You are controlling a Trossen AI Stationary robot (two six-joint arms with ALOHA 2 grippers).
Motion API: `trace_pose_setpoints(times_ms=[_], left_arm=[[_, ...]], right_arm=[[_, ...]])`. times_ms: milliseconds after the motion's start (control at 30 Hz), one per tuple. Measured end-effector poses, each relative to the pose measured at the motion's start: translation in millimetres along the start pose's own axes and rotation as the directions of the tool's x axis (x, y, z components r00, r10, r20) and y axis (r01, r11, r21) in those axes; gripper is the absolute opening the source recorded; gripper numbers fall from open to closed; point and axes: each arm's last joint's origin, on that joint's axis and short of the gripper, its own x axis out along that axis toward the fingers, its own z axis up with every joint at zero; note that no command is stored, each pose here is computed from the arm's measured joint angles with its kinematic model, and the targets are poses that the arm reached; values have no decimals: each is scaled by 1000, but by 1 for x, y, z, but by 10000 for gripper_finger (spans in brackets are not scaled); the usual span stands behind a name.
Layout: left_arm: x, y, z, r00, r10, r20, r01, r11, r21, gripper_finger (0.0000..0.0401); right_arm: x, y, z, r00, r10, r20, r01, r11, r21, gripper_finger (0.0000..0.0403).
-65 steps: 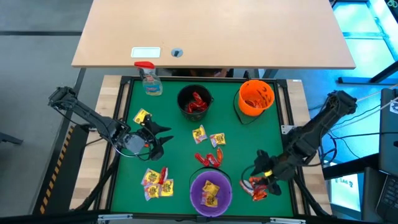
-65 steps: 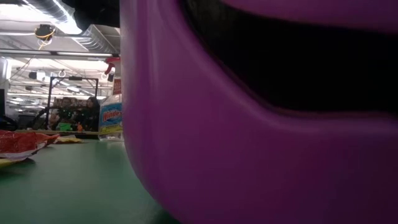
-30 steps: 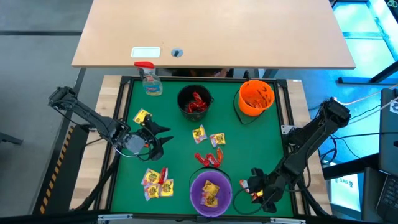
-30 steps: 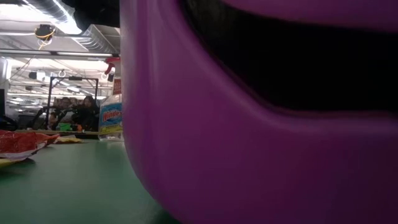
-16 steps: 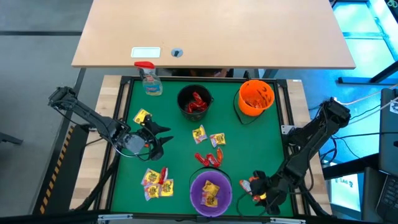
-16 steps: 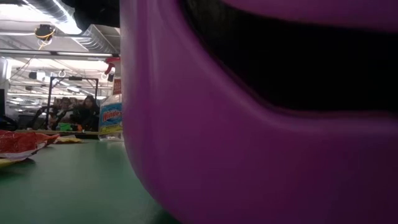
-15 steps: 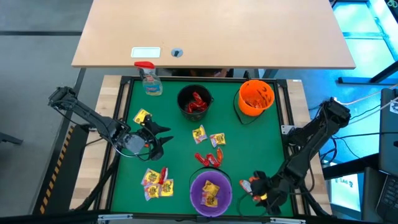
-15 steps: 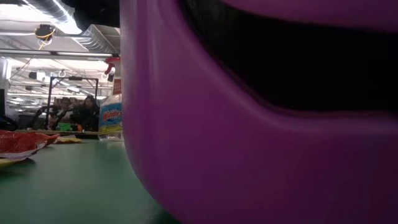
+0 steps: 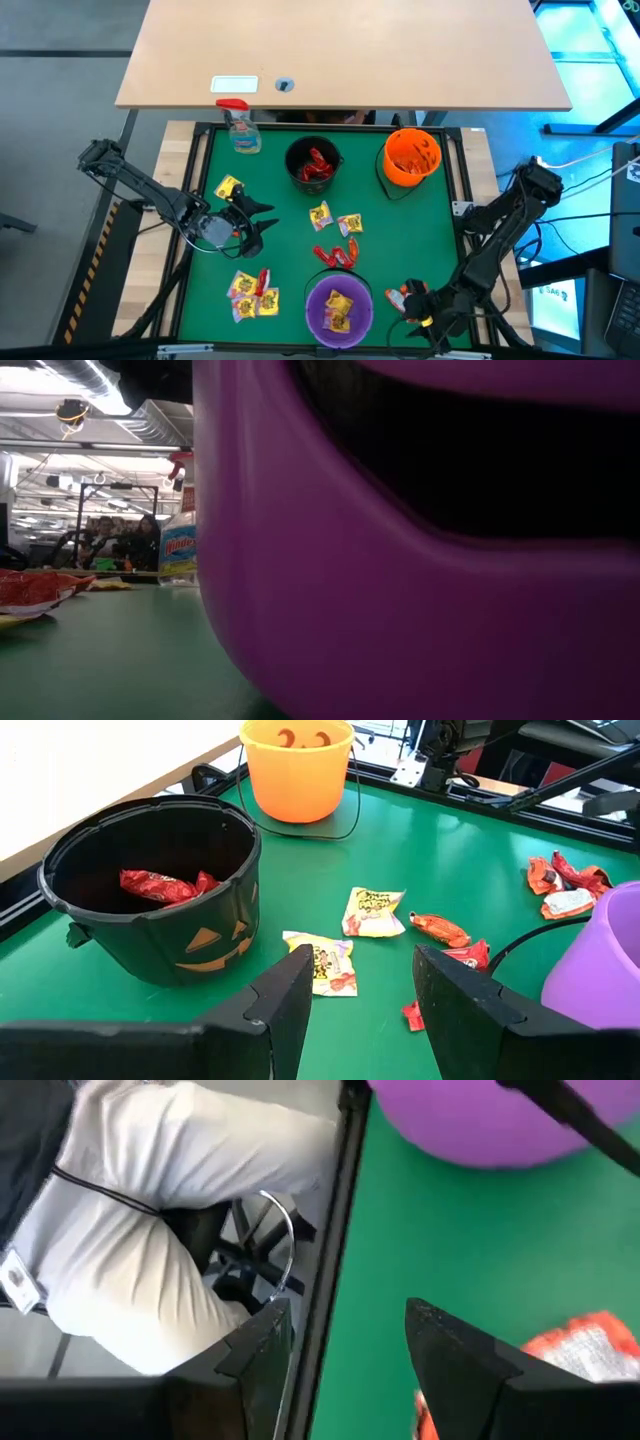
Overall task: Sort candy
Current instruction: Put the red chocolate into the black bucket
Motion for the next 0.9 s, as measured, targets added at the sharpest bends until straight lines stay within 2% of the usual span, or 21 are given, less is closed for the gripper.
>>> trace_pose_setpoints(times_ms=[300,767,900], left_arm=[[0,-1,0,1000,-18,-12,18,1000,0,163],[0,0,0,1000,-18,-12,18,1000,2,163],[0,0,0,1000,-17,-12,17,1000,7,163]], right_arm=[[21,0,-5,1000,-8,-12,8,1000,-29,195],[21,-2,-6,999,-23,-26,22,998,-66,195],[21,-5,-9,997,-58,-57,53,995,-79,199]])
